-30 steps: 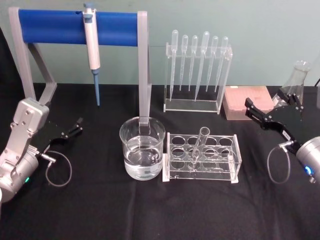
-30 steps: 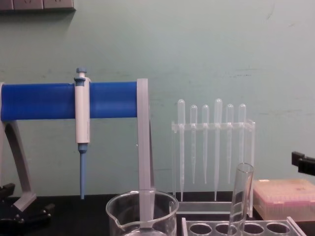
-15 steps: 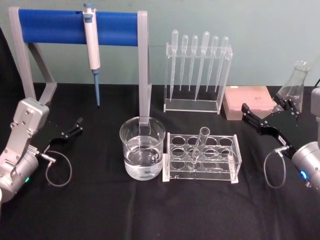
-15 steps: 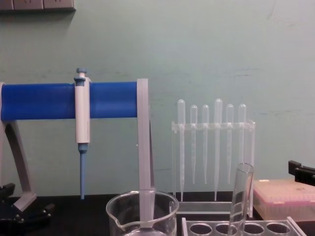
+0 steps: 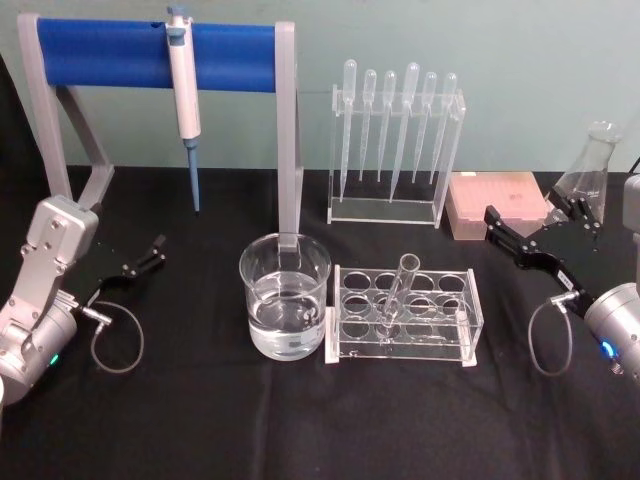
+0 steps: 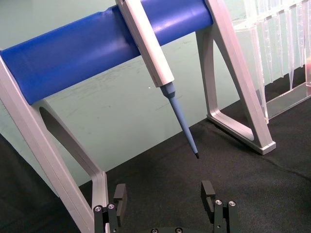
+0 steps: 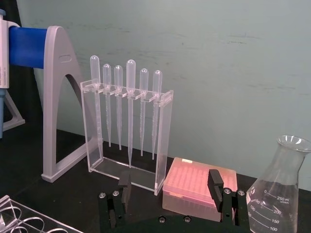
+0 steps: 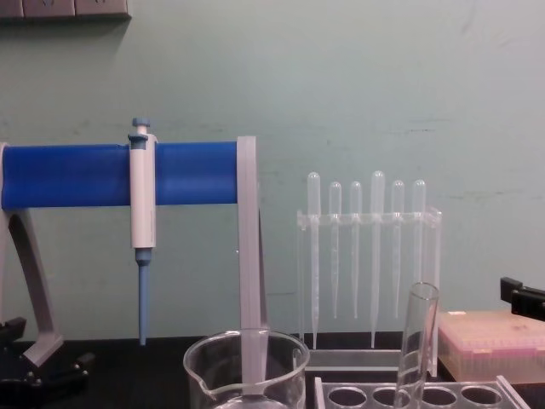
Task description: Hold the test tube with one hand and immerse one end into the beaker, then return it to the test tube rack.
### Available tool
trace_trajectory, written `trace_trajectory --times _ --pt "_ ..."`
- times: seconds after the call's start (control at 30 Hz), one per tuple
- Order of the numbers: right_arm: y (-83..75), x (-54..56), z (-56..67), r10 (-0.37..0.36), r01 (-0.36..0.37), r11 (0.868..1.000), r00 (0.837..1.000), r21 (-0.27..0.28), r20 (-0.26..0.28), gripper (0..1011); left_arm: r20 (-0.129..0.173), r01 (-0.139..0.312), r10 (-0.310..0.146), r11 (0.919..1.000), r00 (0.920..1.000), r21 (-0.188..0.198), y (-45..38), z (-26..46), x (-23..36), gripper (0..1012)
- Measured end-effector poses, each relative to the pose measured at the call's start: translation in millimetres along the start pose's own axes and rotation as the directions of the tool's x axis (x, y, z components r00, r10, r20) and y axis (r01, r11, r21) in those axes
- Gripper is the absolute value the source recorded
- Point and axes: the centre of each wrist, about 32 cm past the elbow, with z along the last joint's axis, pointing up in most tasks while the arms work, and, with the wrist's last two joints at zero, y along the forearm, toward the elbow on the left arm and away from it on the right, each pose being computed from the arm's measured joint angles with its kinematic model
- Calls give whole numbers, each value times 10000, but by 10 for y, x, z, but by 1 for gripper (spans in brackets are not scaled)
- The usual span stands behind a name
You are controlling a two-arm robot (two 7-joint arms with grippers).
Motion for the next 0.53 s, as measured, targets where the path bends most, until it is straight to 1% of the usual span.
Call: trace_trajectory --times 0.53 --pt "0 0 1 -19 19 10000 10000 2 -10 1000 -1 0 0 10000 10000 0 0 0 0 1000"
